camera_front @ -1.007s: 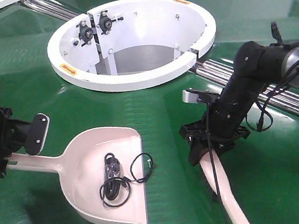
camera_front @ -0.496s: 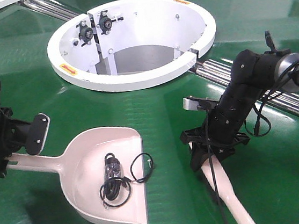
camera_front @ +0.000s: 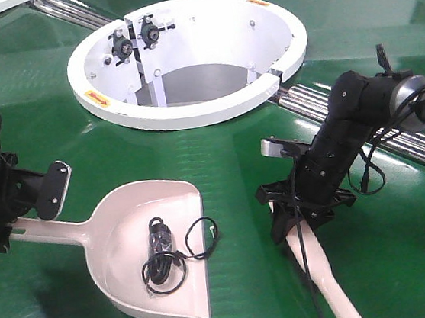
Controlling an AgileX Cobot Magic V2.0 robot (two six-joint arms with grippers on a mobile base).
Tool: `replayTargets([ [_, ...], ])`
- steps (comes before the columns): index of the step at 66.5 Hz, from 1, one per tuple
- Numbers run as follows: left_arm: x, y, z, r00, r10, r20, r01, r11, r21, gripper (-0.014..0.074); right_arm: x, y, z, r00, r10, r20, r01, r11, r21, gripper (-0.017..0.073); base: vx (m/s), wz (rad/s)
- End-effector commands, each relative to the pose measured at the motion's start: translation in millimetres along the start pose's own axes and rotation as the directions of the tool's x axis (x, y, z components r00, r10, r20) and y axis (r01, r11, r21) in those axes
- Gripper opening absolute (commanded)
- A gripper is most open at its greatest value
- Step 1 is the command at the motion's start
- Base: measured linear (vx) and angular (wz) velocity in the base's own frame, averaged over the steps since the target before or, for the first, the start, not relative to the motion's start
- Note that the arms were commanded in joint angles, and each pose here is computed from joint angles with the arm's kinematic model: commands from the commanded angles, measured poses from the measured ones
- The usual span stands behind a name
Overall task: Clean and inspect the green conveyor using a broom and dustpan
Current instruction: 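Lower the brush onto the conveyor, open the right gripper and withdraw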
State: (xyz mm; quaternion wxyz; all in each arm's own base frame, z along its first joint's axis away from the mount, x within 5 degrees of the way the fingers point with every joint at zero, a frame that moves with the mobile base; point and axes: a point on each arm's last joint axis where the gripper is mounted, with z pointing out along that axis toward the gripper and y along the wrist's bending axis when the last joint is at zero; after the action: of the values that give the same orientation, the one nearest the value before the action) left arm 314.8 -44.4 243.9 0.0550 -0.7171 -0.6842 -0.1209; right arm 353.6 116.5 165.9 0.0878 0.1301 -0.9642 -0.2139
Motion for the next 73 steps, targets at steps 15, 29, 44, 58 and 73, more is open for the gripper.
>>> replayTargets([
  [15,1.6,-0.4,-17.5,1.0,-0.001,0.014,0.002,0.999,-0.053,-0.0023,3.3,5.4,-21.8,0.999,-0.023,0.043,0.022,1.0,0.023,0.048,0.0,0.0],
  [29,1.6,-0.4,-17.5,1.0,-0.001,0.014,0.002,0.999,-0.053,-0.0023,3.3,5.5,-21.8,0.999,-0.02,0.043,0.02,1.0,0.022,0.0629,0.0,0.0],
  [44,1.6,-0.4,-17.5,1.0,-0.001,0.014,0.002,0.999,-0.053,-0.0023,3.2,5.6,-21.8,0.999,-0.02,0.044,0.019,1.0,0.02,0.0619,0.0,0.0],
  [58,1.6,-0.4,-17.5,1.0,-0.001,0.014,0.002,0.999,-0.053,-0.0023,2.3,9.5,-31.4,0.993,-0.034,0.115,0.03,0.999,0.034,0.0607,0.0,0.0],
  [73,1.6,-0.4,-17.5,1.0,-0.001,0.014,0.002,0.999,-0.053,-0.0023,6.8,23.8,-68.1,0.943,-0.103,0.316,0.075,0.992,0.099,0.0602,0.0,0.0],
])
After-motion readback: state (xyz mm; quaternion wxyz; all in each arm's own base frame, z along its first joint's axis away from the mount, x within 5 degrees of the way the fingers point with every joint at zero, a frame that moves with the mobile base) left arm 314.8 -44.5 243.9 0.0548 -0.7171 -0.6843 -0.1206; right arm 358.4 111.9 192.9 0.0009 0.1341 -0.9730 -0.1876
